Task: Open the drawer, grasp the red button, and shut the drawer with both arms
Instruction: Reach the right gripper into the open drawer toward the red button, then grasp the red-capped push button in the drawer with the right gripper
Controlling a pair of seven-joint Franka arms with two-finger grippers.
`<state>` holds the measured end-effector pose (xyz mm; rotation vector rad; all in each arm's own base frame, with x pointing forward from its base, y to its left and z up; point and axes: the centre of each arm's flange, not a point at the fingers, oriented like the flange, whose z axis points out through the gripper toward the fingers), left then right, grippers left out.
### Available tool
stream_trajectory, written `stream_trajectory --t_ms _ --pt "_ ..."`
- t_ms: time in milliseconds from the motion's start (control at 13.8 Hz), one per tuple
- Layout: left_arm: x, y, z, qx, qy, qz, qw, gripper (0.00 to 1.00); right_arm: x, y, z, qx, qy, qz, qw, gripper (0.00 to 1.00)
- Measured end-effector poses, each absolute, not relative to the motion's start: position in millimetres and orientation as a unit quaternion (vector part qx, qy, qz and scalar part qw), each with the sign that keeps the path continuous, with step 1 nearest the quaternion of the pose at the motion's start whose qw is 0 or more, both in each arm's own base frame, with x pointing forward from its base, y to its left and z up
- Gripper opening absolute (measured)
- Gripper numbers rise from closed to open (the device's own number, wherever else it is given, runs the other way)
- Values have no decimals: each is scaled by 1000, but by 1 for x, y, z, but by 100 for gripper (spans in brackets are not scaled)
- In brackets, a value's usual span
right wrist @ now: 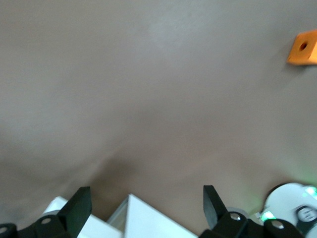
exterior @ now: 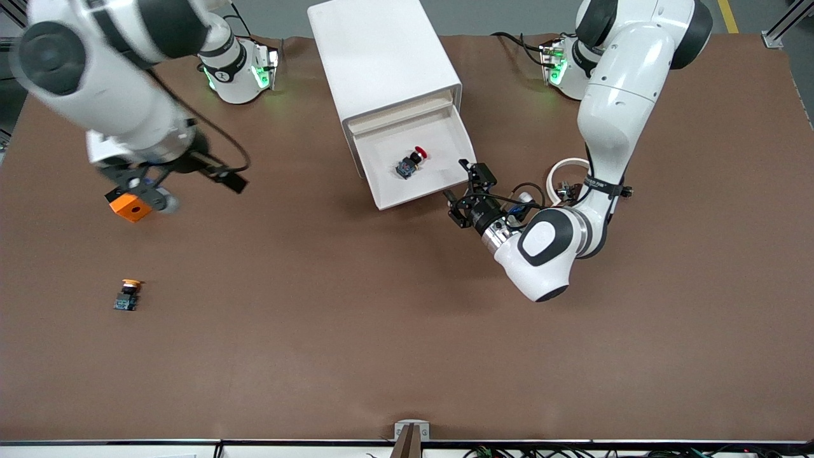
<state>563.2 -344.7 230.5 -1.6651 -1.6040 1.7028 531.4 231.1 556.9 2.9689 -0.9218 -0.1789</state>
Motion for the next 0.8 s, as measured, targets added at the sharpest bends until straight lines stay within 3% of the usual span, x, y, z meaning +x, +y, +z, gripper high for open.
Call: stream_trajectory --t_ms 362,796 --pt "583 -319 242 -651 -512 557 55 100 504 346 524 948 -318 -29 0 100" --pt "612 -297 258 -772 -428 465 -59 100 487 419 467 944 -328 -38 -11 100"
